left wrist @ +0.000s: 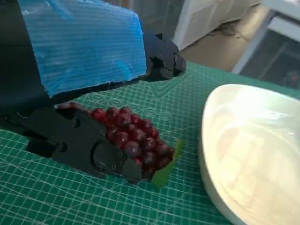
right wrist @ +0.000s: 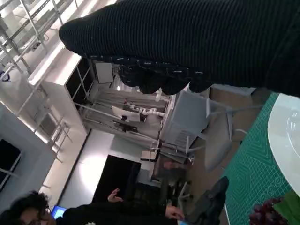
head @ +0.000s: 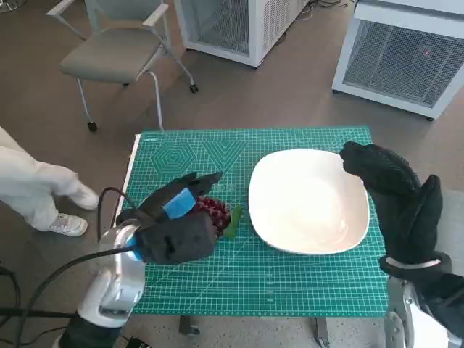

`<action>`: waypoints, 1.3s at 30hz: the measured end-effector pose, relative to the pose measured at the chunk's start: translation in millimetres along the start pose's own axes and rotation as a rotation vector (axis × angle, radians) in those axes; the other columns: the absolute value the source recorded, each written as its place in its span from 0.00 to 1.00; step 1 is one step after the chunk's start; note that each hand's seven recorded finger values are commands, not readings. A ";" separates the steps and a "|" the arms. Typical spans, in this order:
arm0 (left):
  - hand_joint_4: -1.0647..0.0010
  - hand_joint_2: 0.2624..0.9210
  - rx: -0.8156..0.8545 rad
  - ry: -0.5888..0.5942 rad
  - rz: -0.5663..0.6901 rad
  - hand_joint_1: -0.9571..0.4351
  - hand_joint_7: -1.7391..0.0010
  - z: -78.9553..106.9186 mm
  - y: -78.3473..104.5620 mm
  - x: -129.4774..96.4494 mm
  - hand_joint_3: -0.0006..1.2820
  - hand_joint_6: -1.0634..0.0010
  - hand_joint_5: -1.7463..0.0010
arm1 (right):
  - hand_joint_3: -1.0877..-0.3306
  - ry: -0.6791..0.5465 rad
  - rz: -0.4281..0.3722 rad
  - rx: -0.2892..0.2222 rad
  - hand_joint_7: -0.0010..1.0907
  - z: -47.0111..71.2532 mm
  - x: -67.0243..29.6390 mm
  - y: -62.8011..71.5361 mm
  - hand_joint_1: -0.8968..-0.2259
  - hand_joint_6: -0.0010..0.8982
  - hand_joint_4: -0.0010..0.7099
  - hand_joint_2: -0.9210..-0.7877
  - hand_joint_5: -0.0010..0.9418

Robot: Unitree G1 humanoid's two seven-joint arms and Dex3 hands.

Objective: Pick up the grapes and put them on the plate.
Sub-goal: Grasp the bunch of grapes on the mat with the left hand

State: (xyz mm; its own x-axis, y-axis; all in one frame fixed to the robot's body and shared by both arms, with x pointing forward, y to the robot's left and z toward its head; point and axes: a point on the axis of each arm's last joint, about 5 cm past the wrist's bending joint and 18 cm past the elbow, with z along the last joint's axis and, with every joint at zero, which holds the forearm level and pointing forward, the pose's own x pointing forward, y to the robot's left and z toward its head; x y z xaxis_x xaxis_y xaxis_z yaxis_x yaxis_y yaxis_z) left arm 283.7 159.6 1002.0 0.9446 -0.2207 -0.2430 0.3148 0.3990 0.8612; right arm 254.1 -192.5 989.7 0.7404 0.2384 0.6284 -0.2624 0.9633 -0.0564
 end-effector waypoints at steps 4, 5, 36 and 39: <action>0.90 0.78 0.031 0.034 -0.009 0.65 1.00 1.0 -4.2 7.9 0.00 0.74 1.00 | 0.65 -0.001 -0.001 0.000 0.82 -0.1 -0.2 0.0 0.60 0.18 0.44 0.00 0.43; 0.90 0.78 0.041 0.043 -0.010 0.65 1.00 1.4 -5.3 10.4 0.00 0.74 1.00 | 0.65 -0.001 -0.001 0.000 0.82 -0.1 -0.2 0.0 0.60 0.18 0.44 0.00 0.43; 0.91 0.79 0.288 0.253 -0.218 0.64 1.00 8.7 -35.5 79.0 0.01 0.73 1.00 | 0.65 -0.003 -0.005 0.004 0.81 -0.8 -0.9 0.9 0.60 0.18 0.44 0.00 0.43; 0.91 0.79 0.306 0.254 -0.219 0.64 1.00 10.0 -35.5 80.7 0.01 0.73 1.00 | 0.65 -0.003 -0.005 0.004 0.81 -0.7 -1.0 0.9 0.60 0.18 0.44 0.00 0.42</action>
State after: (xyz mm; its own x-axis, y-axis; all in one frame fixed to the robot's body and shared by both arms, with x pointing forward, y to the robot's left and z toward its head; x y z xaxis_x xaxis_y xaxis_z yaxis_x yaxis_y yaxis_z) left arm 347.8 118.8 956.3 0.8634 -0.0299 -0.5036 0.5043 0.0778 0.8600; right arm 253.5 -191.8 988.5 0.7401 0.2336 0.6306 -0.2613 0.9639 -0.0504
